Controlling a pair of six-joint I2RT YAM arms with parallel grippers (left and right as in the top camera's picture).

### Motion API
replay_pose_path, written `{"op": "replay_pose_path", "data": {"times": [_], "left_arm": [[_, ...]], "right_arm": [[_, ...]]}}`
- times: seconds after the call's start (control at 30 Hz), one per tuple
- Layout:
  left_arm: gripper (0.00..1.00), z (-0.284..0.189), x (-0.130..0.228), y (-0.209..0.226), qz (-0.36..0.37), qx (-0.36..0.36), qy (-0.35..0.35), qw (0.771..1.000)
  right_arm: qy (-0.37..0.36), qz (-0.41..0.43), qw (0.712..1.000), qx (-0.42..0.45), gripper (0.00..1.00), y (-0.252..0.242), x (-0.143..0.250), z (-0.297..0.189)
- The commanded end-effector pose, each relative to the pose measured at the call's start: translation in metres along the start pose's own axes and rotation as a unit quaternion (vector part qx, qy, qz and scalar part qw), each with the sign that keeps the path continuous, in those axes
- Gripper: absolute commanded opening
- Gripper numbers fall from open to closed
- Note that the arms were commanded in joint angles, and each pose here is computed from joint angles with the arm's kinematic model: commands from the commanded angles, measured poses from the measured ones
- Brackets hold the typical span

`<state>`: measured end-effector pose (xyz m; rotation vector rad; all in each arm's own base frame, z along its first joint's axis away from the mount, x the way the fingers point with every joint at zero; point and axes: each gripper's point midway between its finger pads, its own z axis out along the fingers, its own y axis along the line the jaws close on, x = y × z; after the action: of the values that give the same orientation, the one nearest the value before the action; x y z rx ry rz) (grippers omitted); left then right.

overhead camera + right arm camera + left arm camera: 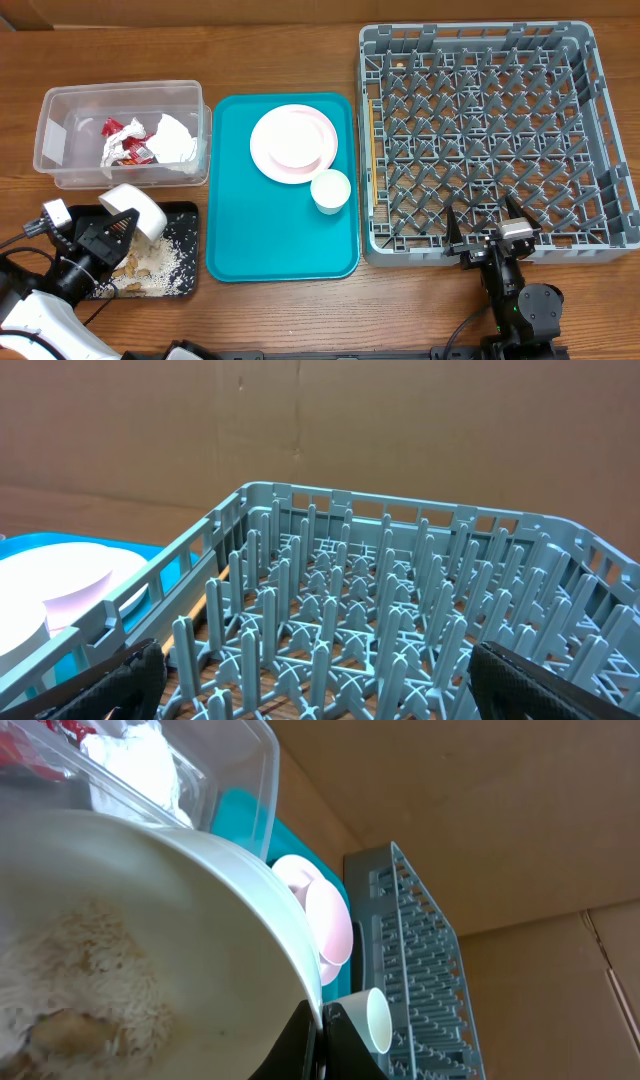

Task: Sort waste into correct bins and load items into the dishwasher
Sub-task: 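Tilt the white bowl further over the black tray to empty it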

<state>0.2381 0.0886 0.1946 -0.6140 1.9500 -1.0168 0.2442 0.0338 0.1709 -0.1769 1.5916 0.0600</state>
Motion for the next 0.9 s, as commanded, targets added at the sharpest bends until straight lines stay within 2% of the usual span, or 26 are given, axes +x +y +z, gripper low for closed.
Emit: {"op": "replay_pose_path", "data": {"times": [0.0, 0.27, 0.37, 0.6, 0.7, 0.8, 0.87], "left_arm": [[0.04, -0.002, -0.002, -0.002, 0.005, -0.001, -0.007, 1.0], [0.04, -0.002, 0.002, -0.015, -0.012, 0.033, -0.008, 0.999], [0.04, -0.003, 0.0, -0.017, 0.013, 0.039, -0.012, 0.999], [0.04, -0.003, 0.002, -0.02, -0.003, 0.045, -0.011, 0.999], [0.04, -0.003, 0.0, -0.023, 0.02, 0.054, -0.016, 0.998], [0.04, -0.003, 0.003, -0.027, -0.011, 0.063, -0.015, 0.998], [0.04, -0.003, 0.0, -0.025, 0.013, 0.061, -0.018, 0.998]], "right_arm": [[-0.003, -0.002, 1.0, 0.006, 1.0, -0.002, 0.001, 0.0], [-0.003, -0.002, 1.0, 0.006, 1.0, -0.002, 0.001, 0.0], [-0.003, -0.002, 1.0, 0.006, 1.0, -0.002, 0.001, 0.0], [-0.003, -0.002, 1.0, 0.006, 1.0, -0.002, 0.001, 0.0], [-0.003, -0.002, 1.0, 0.006, 1.0, -0.002, 0.001, 0.0], [-0.003, -0.002, 1.0, 0.006, 1.0, -0.002, 0.001, 0.0], [-0.003, -0.001, 1.0, 0.006, 1.0, -0.002, 0.001, 0.0]]}}
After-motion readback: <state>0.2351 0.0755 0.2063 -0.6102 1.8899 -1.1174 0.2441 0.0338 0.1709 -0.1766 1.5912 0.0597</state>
